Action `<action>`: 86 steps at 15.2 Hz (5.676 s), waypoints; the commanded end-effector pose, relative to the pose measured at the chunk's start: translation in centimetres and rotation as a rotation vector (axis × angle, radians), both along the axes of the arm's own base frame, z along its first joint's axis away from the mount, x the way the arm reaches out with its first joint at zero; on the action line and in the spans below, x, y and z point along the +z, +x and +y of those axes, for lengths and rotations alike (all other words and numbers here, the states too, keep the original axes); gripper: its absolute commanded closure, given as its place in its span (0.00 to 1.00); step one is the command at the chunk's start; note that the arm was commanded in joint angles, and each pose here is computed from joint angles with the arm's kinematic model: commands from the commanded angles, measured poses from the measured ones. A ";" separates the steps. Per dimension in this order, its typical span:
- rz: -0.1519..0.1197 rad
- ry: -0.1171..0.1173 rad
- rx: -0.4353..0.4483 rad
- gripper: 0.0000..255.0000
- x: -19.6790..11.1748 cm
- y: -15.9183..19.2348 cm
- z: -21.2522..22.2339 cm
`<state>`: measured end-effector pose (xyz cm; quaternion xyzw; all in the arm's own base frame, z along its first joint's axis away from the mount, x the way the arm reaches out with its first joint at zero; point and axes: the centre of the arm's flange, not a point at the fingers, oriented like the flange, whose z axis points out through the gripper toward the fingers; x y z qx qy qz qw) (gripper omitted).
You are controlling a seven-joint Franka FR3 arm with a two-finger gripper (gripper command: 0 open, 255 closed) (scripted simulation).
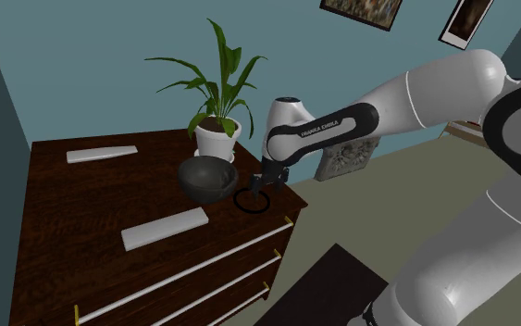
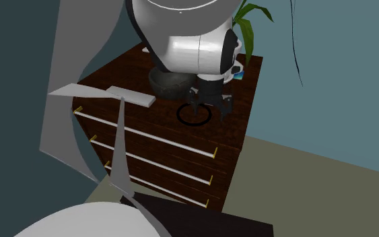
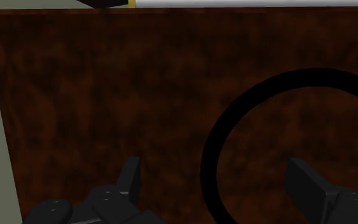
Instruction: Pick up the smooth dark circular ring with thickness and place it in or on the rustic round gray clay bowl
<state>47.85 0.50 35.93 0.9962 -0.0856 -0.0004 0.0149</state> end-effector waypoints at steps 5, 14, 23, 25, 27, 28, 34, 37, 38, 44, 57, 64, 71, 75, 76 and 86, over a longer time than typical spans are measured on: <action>0.000 0.000 0.000 0.00 -0.1 0.0 0.0; 0.000 0.000 0.000 1.00 -0.1 0.0 0.2; 0.000 0.000 0.000 1.00 4.1 0.0 0.0; 0.000 0.000 0.000 1.00 5.2 0.0 0.0; 0.000 0.000 0.000 1.00 6.3 0.0 0.0; 0.000 0.000 0.000 1.00 6.8 0.0 0.0; 0.000 0.000 0.000 1.00 10.0 0.0 0.0; 0.000 0.000 0.000 1.00 11.5 0.0 0.0; 0.000 0.000 0.000 1.00 12.1 0.0 0.0; 0.000 0.000 0.000 1.00 15.2 0.0 0.0; 0.000 0.000 0.000 1.00 17.7 8.4 8.4; 0.000 0.000 0.000 1.00 15.3 10.6 10.7; 0.000 0.000 0.000 1.00 11.6 10.6 10.7; 0.000 0.000 0.000 1.00 10.1 10.6 10.7; 0.000 0.000 0.000 1.00 10.1 10.6 10.7; 0.000 0.000 0.000 0.00 10.1 10.6 10.6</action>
